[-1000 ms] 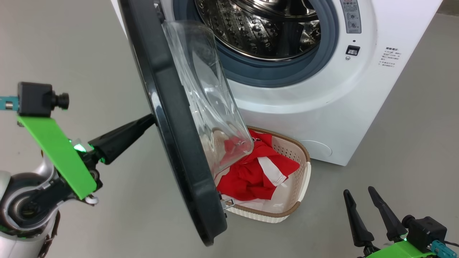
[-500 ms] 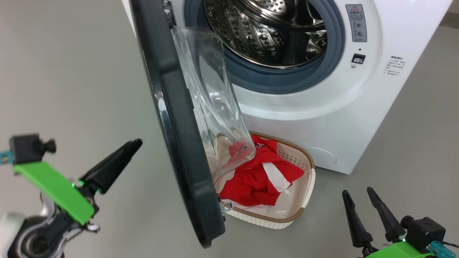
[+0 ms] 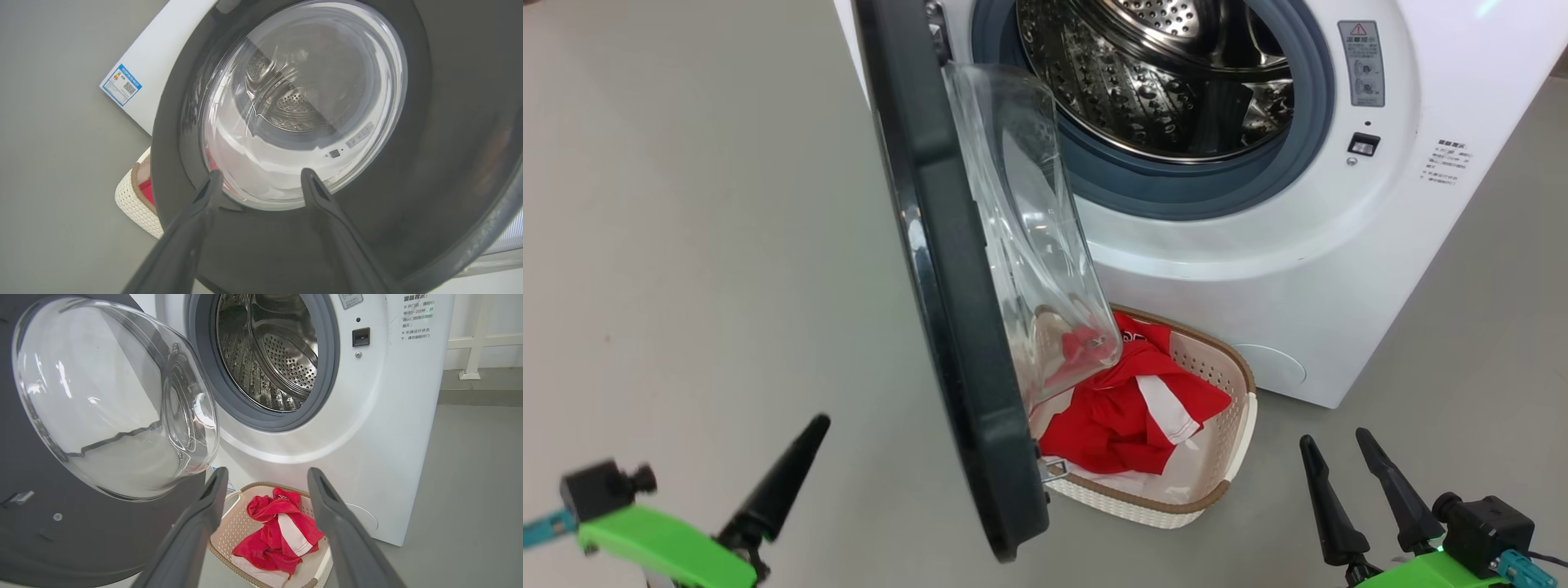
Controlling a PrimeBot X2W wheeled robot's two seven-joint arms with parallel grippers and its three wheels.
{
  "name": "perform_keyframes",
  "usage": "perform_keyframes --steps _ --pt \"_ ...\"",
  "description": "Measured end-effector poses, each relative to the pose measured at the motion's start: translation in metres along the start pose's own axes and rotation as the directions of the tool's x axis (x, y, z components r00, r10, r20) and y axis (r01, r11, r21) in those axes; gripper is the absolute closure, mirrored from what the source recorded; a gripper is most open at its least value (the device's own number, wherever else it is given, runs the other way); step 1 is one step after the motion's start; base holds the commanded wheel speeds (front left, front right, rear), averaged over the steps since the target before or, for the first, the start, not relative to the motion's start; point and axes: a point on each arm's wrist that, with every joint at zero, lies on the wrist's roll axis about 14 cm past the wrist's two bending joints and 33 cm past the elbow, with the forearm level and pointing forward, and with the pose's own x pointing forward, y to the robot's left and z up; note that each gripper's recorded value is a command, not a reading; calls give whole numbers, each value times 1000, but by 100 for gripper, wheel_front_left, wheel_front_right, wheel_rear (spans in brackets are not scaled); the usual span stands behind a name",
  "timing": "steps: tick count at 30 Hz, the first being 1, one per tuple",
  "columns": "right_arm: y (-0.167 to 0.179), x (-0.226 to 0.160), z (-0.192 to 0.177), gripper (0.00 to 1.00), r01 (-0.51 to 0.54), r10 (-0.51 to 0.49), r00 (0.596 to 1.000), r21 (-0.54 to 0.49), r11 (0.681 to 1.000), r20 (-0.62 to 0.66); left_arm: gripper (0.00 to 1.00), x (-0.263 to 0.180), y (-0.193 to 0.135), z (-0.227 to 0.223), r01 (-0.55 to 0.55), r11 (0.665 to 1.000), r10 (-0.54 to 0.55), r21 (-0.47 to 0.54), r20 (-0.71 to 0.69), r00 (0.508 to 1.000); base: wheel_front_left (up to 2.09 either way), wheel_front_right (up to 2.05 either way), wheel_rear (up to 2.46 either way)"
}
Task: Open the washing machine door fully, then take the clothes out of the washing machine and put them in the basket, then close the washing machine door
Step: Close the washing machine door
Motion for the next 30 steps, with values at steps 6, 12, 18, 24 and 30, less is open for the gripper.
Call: perform_keyframes --steps 6,12,18,24,30 --pt "5 1 -2 0 -15 15 1000 0 1000 -8 0 -14 27 -7 -83 995 86 -51 68 994 0 0 0" --pt "7 1 -5 0 -22 22 1000 1 1000 -15 0 -24 48 -9 -148 986 157 -71 135 978 0 0 0" --pt "7 0 -4 0 -22 22 1000 -1 1000 -14 0 -34 63 -18 -200 979 203 -37 175 963 0 0 0" --pt "8 0 -3 0 -24 24 1000 -3 1000 -11 0 -40 70 -28 -230 973 222 22 187 957 0 0 0" --pt "8 0 -4 0 -25 25 1000 -1 1000 -15 0 -40 67 -6 -238 969 212 59 292 933 0 0 0"
